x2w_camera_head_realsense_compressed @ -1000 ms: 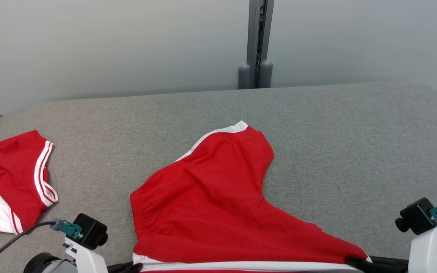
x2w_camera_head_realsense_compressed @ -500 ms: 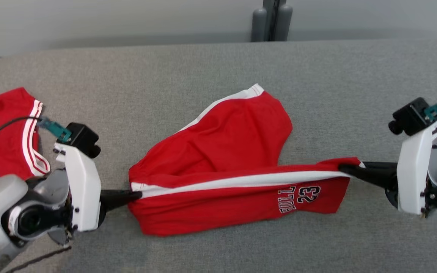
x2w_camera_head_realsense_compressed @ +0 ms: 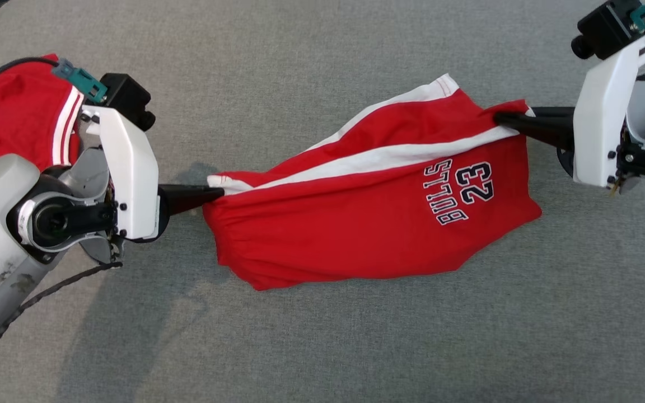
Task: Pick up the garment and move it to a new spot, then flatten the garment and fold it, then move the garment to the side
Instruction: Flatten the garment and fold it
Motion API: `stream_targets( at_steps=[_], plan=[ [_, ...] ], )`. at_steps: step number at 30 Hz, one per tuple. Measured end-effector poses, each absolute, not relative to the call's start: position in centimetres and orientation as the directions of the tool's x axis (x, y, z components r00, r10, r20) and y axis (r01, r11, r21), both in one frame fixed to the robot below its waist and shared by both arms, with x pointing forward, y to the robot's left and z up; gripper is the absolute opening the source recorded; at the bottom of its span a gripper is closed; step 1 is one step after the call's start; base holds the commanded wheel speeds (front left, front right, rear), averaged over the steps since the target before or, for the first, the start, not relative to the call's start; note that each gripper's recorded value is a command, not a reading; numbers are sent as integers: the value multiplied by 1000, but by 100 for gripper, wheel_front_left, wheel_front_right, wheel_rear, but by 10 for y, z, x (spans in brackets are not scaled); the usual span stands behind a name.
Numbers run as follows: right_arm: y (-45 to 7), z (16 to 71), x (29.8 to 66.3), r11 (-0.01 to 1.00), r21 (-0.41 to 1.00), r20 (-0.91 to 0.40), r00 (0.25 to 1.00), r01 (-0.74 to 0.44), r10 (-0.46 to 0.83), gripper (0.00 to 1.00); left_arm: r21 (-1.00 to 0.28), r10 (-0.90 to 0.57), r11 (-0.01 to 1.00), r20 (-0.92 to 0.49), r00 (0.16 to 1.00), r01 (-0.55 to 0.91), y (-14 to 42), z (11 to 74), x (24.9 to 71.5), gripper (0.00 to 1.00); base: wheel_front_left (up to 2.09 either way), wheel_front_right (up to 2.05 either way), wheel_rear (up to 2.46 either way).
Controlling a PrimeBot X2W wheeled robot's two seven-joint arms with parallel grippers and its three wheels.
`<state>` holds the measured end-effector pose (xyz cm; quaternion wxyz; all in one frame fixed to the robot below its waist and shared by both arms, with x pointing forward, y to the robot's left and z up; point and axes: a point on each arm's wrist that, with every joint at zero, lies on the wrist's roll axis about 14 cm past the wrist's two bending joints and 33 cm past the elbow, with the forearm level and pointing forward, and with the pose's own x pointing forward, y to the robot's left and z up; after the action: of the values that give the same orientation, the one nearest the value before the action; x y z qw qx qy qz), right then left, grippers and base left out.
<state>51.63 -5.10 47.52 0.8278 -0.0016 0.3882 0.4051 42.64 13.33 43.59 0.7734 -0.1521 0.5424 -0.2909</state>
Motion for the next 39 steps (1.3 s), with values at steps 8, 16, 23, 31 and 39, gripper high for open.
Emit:
stream_targets(
  at_steps=[8,16,23,31,39],
  plan=[
    [-26,455,549,675,304,-675,348,-673,651,0,-535,-580,814,-767,275,225,149,422,444,0,0,0,0],
    [-17,447,563,686,293,-679,361,-666,640,0,-529,-561,827,-779,278,187,160,413,441,0,0,0,0],
    [-15,443,575,703,276,-666,397,-656,632,0,-533,-561,828,-782,270,174,161,407,440,0,0,0,0],
    [-6,433,576,707,289,-666,394,-646,633,84,-526,-553,833,-788,271,172,162,403,442,29,0,0,0],
    [-4,439,572,707,280,-656,409,-650,635,100,-512,-546,838,-785,293,188,162,408,445,100,0,0,0]
  ],
)
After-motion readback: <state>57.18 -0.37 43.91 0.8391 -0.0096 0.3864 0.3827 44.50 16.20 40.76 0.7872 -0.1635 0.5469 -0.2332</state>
